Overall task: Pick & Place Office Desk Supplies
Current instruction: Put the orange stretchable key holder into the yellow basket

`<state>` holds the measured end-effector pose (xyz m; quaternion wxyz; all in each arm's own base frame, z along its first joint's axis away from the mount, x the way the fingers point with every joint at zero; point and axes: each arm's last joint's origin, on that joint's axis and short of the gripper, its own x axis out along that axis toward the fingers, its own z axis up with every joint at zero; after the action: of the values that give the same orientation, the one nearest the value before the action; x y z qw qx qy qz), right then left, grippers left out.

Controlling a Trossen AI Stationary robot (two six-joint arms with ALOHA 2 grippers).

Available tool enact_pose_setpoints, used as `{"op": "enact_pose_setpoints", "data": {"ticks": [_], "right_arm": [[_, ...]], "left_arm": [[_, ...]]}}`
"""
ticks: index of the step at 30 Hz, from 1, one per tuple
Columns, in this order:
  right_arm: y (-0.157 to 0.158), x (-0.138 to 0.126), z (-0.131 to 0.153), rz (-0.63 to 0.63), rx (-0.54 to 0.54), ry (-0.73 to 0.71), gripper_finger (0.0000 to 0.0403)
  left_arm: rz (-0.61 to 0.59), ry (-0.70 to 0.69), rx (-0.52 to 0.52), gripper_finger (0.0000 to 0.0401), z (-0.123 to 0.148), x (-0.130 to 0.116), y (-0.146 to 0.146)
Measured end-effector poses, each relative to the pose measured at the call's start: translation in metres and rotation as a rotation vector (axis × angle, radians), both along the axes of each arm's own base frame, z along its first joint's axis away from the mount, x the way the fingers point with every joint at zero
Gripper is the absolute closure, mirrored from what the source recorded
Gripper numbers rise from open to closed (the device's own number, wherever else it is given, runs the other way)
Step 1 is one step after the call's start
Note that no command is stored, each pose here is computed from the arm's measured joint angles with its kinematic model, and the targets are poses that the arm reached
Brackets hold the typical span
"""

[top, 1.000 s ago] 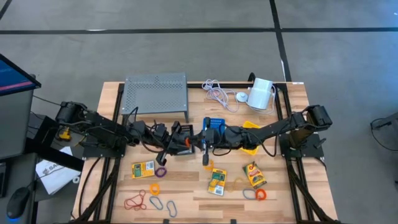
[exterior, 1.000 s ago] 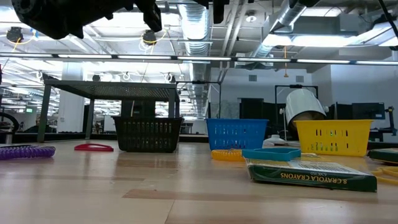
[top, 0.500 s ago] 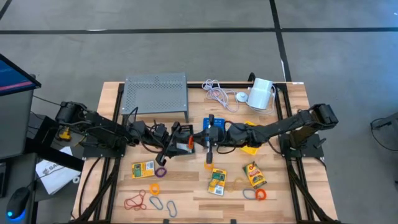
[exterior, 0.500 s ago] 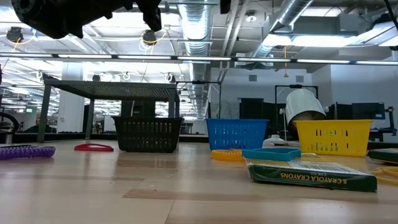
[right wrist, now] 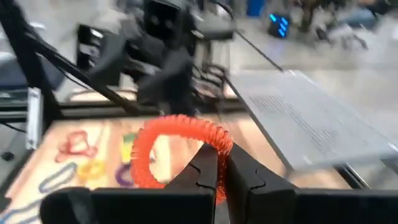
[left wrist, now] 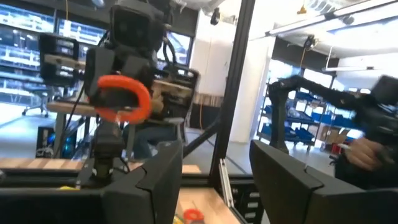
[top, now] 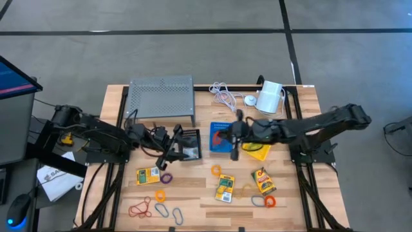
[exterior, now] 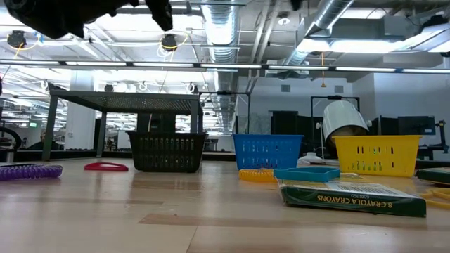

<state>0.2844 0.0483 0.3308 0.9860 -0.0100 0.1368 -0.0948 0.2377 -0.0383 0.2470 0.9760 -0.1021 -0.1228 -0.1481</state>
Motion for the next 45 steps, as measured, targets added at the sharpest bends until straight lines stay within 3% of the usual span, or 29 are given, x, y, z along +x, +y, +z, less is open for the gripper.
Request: {"op": "enact_pose_setpoints", "data": {"ticks": [9,20,35,45], "right_arm": [[-0.017,-0.077,0.007,-0.231,0.114,0.239,0.0402],[-0.027,-0.144,-0.012,-0.458,0.263,0.466,0.0402],[-0.032,-0.172,-0.091,-0.442,0.453,0.397,0.0401],[-0.038,-0.155,-0.134,-0.47,0.536,0.406,0.0401]], "left_arm": [[0.005,0.079,0.041,0.0237,0.002,-0.032,0.004],[0.004,0.133,0.051,0.0245,0.001,-0.039,0.005],[0.009,0.125,0.069,0.0258,0.001,-0.039,0.005],[0.016,0.126,0.068,0.0258,0.001,-0.039,0.006]]}}
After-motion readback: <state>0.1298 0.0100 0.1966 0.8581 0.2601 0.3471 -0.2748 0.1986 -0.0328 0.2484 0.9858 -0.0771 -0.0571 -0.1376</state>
